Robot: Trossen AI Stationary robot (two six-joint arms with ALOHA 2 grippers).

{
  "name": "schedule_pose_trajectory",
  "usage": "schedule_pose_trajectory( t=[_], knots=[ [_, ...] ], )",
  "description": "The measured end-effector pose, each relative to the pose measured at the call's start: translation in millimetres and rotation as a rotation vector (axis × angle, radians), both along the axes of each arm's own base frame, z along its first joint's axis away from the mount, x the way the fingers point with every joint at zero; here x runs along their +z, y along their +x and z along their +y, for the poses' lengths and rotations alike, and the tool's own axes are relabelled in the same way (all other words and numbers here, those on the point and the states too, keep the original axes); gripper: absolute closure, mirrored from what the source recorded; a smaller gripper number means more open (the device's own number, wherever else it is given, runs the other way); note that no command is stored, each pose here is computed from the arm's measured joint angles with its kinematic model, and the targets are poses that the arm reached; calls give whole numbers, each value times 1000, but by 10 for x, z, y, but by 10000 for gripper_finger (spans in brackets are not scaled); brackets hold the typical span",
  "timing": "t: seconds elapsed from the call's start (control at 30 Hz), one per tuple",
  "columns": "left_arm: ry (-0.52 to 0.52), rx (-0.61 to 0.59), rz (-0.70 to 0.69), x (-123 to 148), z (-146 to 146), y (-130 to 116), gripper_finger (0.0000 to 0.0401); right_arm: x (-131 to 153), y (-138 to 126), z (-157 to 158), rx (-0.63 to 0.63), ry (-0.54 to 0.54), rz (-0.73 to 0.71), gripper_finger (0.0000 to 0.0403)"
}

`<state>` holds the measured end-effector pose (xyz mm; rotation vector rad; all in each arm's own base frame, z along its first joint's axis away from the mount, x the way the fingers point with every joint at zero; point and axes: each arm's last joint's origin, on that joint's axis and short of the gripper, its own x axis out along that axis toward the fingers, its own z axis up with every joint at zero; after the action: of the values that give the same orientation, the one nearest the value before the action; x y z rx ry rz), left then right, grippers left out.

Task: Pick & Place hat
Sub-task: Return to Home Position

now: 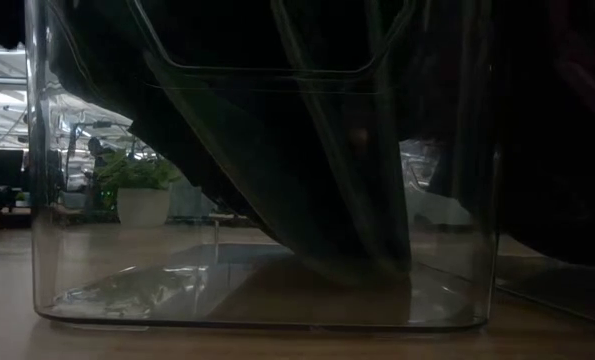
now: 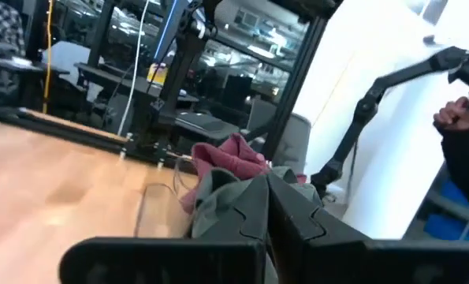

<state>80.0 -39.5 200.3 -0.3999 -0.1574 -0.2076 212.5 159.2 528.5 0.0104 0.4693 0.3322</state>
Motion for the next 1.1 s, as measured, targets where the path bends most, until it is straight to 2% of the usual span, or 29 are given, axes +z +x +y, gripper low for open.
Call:
schedule_pose_trajectory(
  t=[0.13,0.37,0.5,0.6,0.7,0.8,0.93,1.1],
  knots=[
    [-54,-2,29,-168,-25,42,398,40,30,47,80,-4,-56,395],
    [-50,5,-16,-126,-17,32,398,-21,136,64,84,-25,-62,395],
    [-48,12,-16,-126,-15,32,400,-116,343,143,162,-20,-135,395],
    [-52,11,-14,-127,-15,32,399,-282,590,221,272,20,-209,395],
    [-59,11,-15,-126,-15,32,399,-586,822,258,367,45,-214,395],
    [-68,11,-33,-106,-12,28,400,-936,944,176,346,66,-150,395],
    [-77,12,-61,-77,-8,21,398,-1213,835,-68,303,120,-199,395],
    [-78,12,-62,-75,-8,21,399,-1399,212,-498,272,197,-281,395]
  ],
)
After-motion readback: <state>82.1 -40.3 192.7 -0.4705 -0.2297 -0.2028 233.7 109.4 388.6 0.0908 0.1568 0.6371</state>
